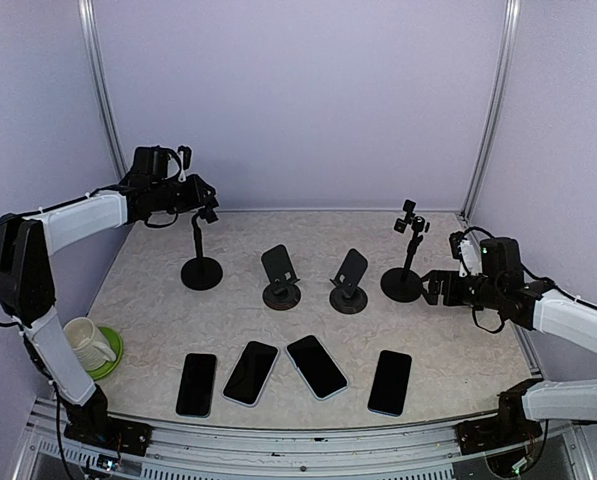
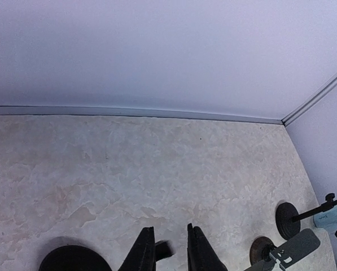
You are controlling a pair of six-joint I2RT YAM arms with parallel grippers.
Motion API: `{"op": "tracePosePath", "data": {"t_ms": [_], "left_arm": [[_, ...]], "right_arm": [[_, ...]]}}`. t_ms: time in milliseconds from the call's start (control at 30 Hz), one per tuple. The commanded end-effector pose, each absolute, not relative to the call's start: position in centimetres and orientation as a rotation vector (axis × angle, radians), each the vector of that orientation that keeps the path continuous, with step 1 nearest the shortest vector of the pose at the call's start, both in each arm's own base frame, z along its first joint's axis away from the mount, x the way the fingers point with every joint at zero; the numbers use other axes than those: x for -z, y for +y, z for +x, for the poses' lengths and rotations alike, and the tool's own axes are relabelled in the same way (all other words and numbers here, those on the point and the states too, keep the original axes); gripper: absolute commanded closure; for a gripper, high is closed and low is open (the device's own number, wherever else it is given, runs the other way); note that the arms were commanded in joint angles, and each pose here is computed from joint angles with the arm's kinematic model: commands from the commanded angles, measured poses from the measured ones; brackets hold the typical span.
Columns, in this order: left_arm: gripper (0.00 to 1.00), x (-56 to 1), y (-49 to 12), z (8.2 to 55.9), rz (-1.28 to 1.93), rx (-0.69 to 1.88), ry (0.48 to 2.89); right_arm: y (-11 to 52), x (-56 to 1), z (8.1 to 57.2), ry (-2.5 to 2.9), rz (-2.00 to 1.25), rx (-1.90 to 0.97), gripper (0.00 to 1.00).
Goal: Place the phone on the phone stand
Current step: Adjust the phone stand at the center of the board, then move the phone stand to the center of the board.
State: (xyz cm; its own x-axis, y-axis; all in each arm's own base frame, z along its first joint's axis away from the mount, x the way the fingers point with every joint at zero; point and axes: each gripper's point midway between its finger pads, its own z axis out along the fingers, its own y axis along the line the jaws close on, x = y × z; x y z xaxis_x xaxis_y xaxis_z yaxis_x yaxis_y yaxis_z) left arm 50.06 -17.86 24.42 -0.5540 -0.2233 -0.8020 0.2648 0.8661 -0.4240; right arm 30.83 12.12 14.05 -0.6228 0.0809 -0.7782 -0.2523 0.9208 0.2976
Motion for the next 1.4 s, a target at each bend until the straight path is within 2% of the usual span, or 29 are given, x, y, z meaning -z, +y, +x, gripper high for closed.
{"op": "tracePosePath", "data": {"t_ms": [0, 100, 233, 367, 400, 500, 633, 900, 1067, 1200, 1367], "left_arm": [[0.8, -27.3, -19.9, 51.5, 0.076, 0.704, 1.971], [0.8, -26.9, -20.1, 52.0, 0.074, 0.677, 1.998], [0.73, -27.0, -18.8, 51.8, 0.034, 0.598, 2.0], [0.59, -28.3, -18.3, 51.2, 0.023, 0.58, 1.966], [0.51, -28.5, -18.1, 51.1, 0.017, 0.57, 1.965], [0.34, -28.4, -17.4, 51.2, 0.005, 0.503, 1.986], [0.26, -26.3, -16.5, 51.6, -0.018, 0.424, 2.059], [0.29, -22.9, -17.2, 52.2, 0.016, 0.417, 2.16], [0.36, -22.3, -17.4, 52.6, 0.03, 0.407, 2.187], [0.43, -22.4, -17.4, 52.6, 0.034, 0.402, 2.19], [0.59, -23.0, -17.3, 52.6, 0.031, 0.399, 2.176]], "right_arm": [[12.2, -14.4, 30.8, 2.174, -0.122, -0.475, 0.0], [12.1, -14.6, 30.7, 2.17, -0.123, -0.475, 0.0], [12.0, -14.6, 30.6, 2.167, -0.118, -0.472, 0.0], [12.3, -14.4, 30.8, 2.175, -0.123, -0.484, 0.0], [12.3, -14.4, 30.9, 2.179, -0.124, -0.486, 0.0], [12.5, -14.7, 31.1, 2.173, -0.126, -0.49, 0.0], [12.5, -14.9, 31.1, 2.168, -0.127, -0.49, 0.0], [12.5, -14.7, 31.1, 2.174, -0.13, -0.488, 0.0], [12.5, -14.8, 31.2, 2.175, -0.131, -0.488, 0.0], [12.5, -14.7, 31.3, 2.177, -0.132, -0.486, 0.0], [12.6, -14.4, 31.4, 2.183, -0.134, -0.484, 0.0]]}}
